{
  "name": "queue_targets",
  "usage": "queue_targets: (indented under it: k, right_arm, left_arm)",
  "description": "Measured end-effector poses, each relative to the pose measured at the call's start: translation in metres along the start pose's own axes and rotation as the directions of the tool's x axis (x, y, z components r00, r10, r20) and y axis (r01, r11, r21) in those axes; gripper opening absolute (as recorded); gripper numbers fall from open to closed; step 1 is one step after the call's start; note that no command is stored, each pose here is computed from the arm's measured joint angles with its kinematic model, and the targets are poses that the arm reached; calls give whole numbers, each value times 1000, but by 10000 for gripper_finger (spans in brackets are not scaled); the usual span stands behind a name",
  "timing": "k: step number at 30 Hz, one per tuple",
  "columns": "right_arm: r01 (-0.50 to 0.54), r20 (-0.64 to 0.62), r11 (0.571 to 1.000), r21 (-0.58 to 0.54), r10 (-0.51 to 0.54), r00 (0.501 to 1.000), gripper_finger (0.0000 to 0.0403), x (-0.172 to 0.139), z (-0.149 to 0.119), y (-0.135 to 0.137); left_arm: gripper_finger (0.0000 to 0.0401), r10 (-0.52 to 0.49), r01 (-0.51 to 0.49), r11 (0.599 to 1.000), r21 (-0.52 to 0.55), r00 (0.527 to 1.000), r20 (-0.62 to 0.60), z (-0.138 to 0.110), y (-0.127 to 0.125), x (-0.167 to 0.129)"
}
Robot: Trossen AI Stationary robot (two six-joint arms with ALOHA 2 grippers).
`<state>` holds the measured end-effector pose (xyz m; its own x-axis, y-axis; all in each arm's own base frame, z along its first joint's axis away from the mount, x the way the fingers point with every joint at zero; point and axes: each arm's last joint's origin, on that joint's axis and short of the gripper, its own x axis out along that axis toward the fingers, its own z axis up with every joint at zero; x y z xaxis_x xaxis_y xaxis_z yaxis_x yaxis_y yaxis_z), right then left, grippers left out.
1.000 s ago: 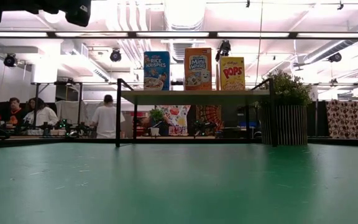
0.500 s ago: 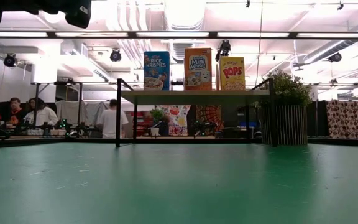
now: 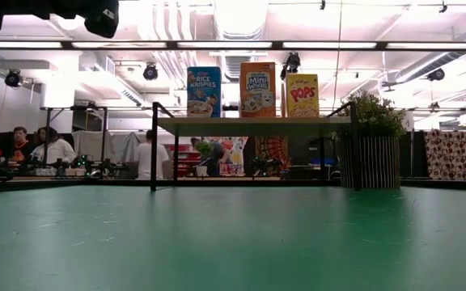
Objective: Stack cereal on shelf
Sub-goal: Put the yellow cereal box on the shelf
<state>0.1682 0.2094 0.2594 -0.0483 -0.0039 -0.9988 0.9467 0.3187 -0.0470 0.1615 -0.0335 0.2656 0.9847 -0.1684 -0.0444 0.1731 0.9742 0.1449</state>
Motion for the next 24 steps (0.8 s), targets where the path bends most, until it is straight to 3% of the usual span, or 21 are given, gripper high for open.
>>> queue_targets:
  k: [12,18,21,24]
  right_arm:
    - [2,15,1000,2,-2,1000,185,2,0,1]
    - [-3,13,1000,-4,3,1000,160,0,1,-1]
    - [-51,57,999,-14,52,997,153,-7,3,0]
    - [-164,151,986,-39,168,974,147,-19,7,2]
  left_arm:
    - [0,0,0,1000,0,1000,-1,0,0,0]
    - [0,0,0,1000,0,1000,-2,0,0,0]
    - [0,0,0,1000,0,1000,-2,0,0,0]
    - [0,-1,1,1000,1,1000,-2,0,0,0]
